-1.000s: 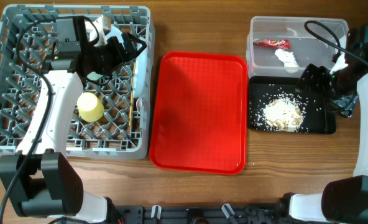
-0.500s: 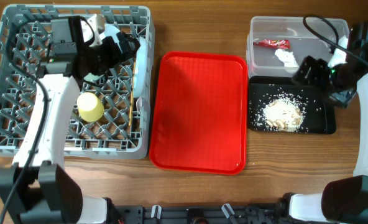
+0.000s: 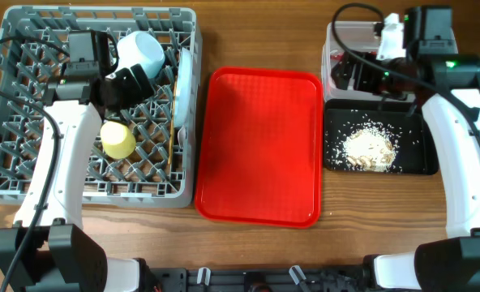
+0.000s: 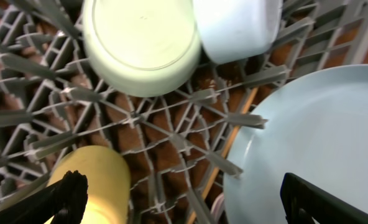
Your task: Sort waste into correct bins and load items into the dishwasher rack
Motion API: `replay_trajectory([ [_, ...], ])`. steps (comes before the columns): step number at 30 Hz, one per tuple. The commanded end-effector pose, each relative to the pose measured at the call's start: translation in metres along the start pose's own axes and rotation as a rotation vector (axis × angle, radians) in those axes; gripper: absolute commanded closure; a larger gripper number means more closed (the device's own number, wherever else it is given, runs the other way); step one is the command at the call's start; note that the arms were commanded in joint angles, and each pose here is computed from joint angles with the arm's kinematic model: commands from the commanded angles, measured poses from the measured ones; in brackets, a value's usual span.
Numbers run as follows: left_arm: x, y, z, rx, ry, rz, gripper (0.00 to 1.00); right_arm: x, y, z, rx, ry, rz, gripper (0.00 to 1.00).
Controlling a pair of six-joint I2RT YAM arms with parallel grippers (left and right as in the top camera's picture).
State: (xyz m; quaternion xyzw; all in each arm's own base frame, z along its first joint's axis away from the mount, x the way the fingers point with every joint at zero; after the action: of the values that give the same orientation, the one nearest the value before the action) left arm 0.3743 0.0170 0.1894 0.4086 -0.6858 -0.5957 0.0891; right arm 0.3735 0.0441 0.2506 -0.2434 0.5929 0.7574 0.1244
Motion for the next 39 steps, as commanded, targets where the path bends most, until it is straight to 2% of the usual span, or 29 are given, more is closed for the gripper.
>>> replay_trajectory([
  [1,-0.003,0.007,0.01,-0.054,0.009,-0.022,0.0,0.002,-0.006,-0.003,0.021,0.006,0.034,0.0],
  [10,0.032,0.011,0.028,-0.118,-0.001,0.152,0.0,0.031,-0.006,-0.007,0.046,-0.068,0.121,0.0],
  [16,0.046,0.018,0.035,-0.092,-0.022,0.17,0.01,0.06,-0.01,-0.006,0.047,-0.076,0.117,0.0],
  [21,0.066,0.035,0.036,0.008,-0.071,0.076,0.01,0.088,-0.001,-0.001,0.053,-0.083,0.01,0.0],
  [25,0.087,0.06,0.03,0.156,-0.182,-0.05,0.0,0.107,0.016,0.002,0.08,-0.065,-0.093,0.0],
  [28,0.102,0.081,0.034,0.249,-0.212,-0.126,0.0,0.119,0.034,0.002,0.123,-0.042,-0.168,0.0],
  [34,0.121,0.12,0.05,0.377,-0.176,-0.225,0.0,0.132,0.068,0.008,0.164,-0.006,-0.286,0.0],
  [39,0.123,0.141,0.055,0.436,-0.171,-0.29,0.0,0.136,0.077,0.01,0.165,-0.002,-0.308,0.0],
])
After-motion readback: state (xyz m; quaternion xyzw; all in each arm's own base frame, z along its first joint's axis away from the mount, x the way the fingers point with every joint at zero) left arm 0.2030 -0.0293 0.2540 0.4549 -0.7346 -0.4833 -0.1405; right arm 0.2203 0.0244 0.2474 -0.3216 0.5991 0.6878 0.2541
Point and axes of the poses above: each gripper's point midway between its finger pads, its own y axis back along the fingers, its own z axis along the line the jaws close on, x = y × z, the point moved 3 cm from there along y, back along the fingers, and after that the axes turned 15 degrees about y, right-handed, at the moved point
